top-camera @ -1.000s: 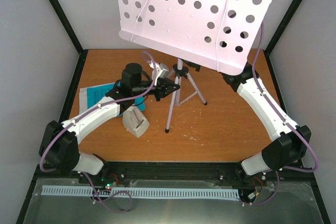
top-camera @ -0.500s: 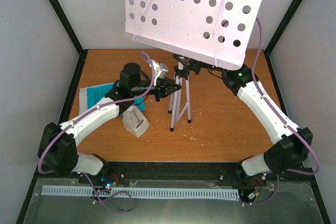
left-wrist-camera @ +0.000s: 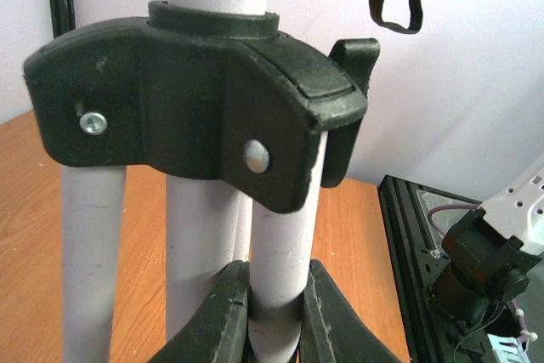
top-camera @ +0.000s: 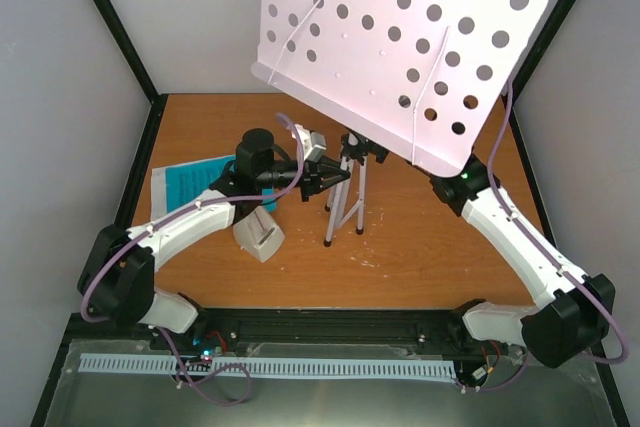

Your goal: Pack up the instrument practice props

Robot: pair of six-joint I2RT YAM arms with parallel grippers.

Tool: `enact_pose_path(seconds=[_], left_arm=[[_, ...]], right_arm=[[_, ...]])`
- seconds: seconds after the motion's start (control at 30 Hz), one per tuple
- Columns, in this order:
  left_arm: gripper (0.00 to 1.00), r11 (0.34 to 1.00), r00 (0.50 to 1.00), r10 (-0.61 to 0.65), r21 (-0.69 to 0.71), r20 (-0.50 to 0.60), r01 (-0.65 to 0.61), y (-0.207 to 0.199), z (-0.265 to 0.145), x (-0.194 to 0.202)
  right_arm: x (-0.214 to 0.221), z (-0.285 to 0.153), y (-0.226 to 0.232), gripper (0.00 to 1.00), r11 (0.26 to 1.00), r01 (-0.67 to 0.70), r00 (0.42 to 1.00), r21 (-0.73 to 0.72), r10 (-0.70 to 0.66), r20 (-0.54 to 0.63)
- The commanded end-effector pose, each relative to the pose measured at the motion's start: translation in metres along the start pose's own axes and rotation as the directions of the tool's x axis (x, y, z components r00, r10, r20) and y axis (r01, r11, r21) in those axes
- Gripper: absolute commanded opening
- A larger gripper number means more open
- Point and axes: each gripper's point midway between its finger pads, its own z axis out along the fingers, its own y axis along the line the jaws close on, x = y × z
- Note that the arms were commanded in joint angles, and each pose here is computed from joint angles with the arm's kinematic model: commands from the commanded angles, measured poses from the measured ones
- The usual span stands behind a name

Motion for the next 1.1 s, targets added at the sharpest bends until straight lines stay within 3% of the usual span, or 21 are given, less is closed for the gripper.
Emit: enact_pose_path(seconds=[0.0,0.13,0.2,0.43,0.7,1.07], left_arm=[[0.0,0.985,0.963,0.149,-0.124,0.223,-0.123,0.016,-0.008,-0.07],[0.01,0.989,0.975,0.114,-0.114,0.19,-0.093,0.027,0.003,-0.05],[0.07,0.991,0.981,0.091,-0.115,0.173,-0.072,0.032,0.008,-0.043],[0.51,0.99,0.99,-0.012,-0.136,0.141,0.032,0.041,0.01,-0.023],[0.97,0.978,0.992,-0.049,-0.196,0.115,0.071,0.037,-0.006,-0.006],[0.99,0.997,0.997,-0.009,-0.069,0.078,0.015,0.021,0.042,-0.002]], right_arm=[[0.001,-0.006,0.044,0.03,0.991,0.035,0.999,-0.127,-0.031,0.03],[0.005,-0.011,0.04,0.03,0.997,0.039,0.998,-0.07,-0.036,0.046],[0.01,-0.013,0.035,0.03,0.999,0.039,0.998,-0.034,-0.037,0.046],[0.015,-0.017,0.019,0.03,0.998,0.015,0.999,0.067,-0.018,0.049],[0.013,-0.02,0.013,0.03,0.994,-0.007,0.997,0.113,-0.002,0.082],[0.009,-0.025,0.006,0.03,0.985,-0.075,0.991,0.158,0.056,0.119]])
